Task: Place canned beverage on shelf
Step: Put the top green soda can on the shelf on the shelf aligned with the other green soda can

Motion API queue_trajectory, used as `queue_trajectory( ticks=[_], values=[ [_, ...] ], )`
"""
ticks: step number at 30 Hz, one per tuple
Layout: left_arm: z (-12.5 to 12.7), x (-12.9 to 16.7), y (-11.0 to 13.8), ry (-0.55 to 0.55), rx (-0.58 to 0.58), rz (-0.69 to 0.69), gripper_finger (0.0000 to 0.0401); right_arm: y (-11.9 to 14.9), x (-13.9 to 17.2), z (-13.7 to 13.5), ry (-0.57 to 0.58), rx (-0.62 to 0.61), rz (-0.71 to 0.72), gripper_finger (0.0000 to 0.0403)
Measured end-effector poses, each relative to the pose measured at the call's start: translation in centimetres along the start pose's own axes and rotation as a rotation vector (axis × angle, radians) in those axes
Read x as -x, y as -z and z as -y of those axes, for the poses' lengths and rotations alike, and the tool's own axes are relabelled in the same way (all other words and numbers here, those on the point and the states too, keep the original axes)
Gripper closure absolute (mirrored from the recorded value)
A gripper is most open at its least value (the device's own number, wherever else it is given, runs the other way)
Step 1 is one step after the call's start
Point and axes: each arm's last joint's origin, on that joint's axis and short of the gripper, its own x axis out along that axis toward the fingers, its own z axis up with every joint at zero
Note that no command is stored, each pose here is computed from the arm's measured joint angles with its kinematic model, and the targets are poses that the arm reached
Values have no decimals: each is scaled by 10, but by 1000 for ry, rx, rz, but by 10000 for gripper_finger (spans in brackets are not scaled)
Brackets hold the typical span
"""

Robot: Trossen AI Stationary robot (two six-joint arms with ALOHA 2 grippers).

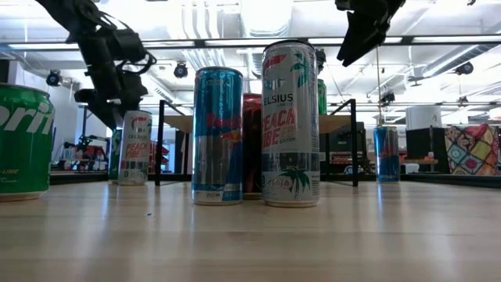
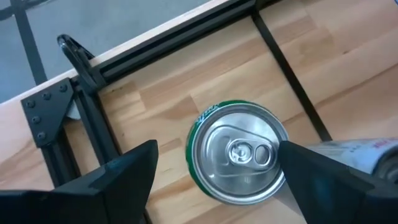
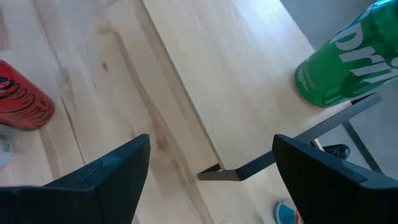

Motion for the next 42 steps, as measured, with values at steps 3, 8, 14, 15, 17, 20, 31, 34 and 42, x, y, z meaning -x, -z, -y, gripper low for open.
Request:
queue_trajectory(
  ticks=[3,8,14,15,17,20,31,34,42],
  values=[
    [1,-3,-2,3,1,-8,81,0,0,0,0,0,0,77],
    [3,-8,-2,35,-1,-37,81,0,0,0,0,0,0,77],
    [4,-12,-1,57,-11,-75,81,0,0,0,0,1,-1,77],
    [4,-12,0,59,-14,-76,82,0,0,0,0,1,0,77],
    [4,-12,0,59,-20,-75,82,0,0,0,0,1,-1,77],
    [3,-9,0,45,-23,-70,82,0,0,0,0,1,-1,77],
    [0,9,-2,42,-57,-24,81,0,0,0,0,2,0,77],
    [1,5,-1,64,-58,-29,81,0,0,1,3,4,0,77],
    [4,-1,-2,116,-58,-24,80,-1,-1,4,8,-7,3,77]
  ],
)
